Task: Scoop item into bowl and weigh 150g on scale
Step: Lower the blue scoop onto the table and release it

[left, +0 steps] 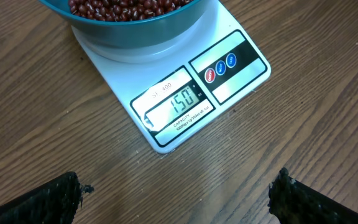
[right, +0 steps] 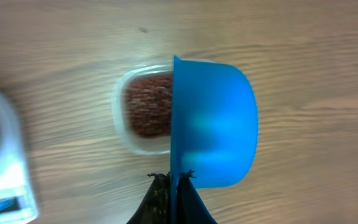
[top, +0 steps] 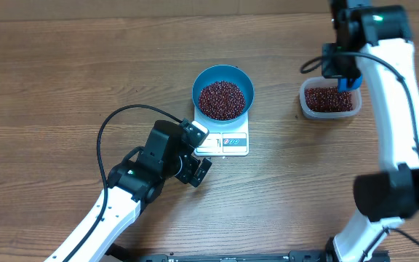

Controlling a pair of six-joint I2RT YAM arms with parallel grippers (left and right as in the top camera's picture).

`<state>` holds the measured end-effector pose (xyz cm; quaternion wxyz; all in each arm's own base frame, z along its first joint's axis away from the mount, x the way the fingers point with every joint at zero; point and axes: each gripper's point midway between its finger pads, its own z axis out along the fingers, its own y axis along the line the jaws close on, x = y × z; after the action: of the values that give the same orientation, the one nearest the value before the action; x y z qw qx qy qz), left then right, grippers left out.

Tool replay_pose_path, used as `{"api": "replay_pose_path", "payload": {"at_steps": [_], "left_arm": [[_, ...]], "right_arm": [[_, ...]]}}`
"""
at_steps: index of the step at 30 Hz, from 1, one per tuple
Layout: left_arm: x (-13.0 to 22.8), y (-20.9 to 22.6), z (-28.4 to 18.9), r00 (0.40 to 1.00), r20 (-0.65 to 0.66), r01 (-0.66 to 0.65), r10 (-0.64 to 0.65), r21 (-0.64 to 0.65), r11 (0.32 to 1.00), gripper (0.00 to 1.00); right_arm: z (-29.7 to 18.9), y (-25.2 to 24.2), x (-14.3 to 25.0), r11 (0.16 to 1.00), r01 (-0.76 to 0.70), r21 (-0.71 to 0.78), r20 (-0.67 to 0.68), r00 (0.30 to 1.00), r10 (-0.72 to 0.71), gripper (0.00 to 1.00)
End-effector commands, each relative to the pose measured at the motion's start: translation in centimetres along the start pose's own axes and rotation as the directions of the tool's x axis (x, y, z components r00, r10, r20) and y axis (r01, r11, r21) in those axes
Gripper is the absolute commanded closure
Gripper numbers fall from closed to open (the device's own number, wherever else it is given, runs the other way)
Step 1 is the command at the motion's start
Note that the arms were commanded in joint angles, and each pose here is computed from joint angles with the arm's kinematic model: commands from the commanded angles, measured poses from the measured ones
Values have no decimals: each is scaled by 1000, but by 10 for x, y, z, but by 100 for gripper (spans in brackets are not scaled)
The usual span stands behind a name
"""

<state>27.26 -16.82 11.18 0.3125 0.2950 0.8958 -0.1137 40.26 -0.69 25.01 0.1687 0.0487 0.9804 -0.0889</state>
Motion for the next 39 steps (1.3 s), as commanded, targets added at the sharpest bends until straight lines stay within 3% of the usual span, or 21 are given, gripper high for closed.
{"api": "replay_pose_path", "payload": {"at_steps": [1, 4, 9, 15, 27, 31, 39], "left_arm": [[0, 3, 1, 1000, -2, 25, -25, -9, 1000, 1], [0, 3, 1, 1000, -2, 25, -25, -9, 1000, 0], [0, 3, 1, 1000, -2, 25, -25, -9, 1000, 0], [0, 3, 1, 1000, -2, 25, -25, -9, 1000, 0], [0, 3, 1, 1000, -2, 25, -25, -9, 1000, 0], [0, 3, 1, 1000, -2, 25, -25, -9, 1000, 0], [0, 3, 1, 1000, -2, 25, -25, -9, 1000, 0]], "right_arm": [[-78, -4, 6, 967, 5, -253, 164, 986, 38, 96], [-103, -32, 28, 935, -38, -351, 165, 981, 102, 96], [-106, -40, 54, 845, -50, -533, 111, 986, 128, 96], [-42, -11, 106, 727, -94, -681, -90, 995, 43, 96], [68, 9, 159, 711, -226, -666, -242, 967, 82, 96], [89, 9, 158, 708, -300, -639, -275, 949, 153, 88], [105, 10, 162, 707, -339, -621, -305, 935, 180, 87]]}}
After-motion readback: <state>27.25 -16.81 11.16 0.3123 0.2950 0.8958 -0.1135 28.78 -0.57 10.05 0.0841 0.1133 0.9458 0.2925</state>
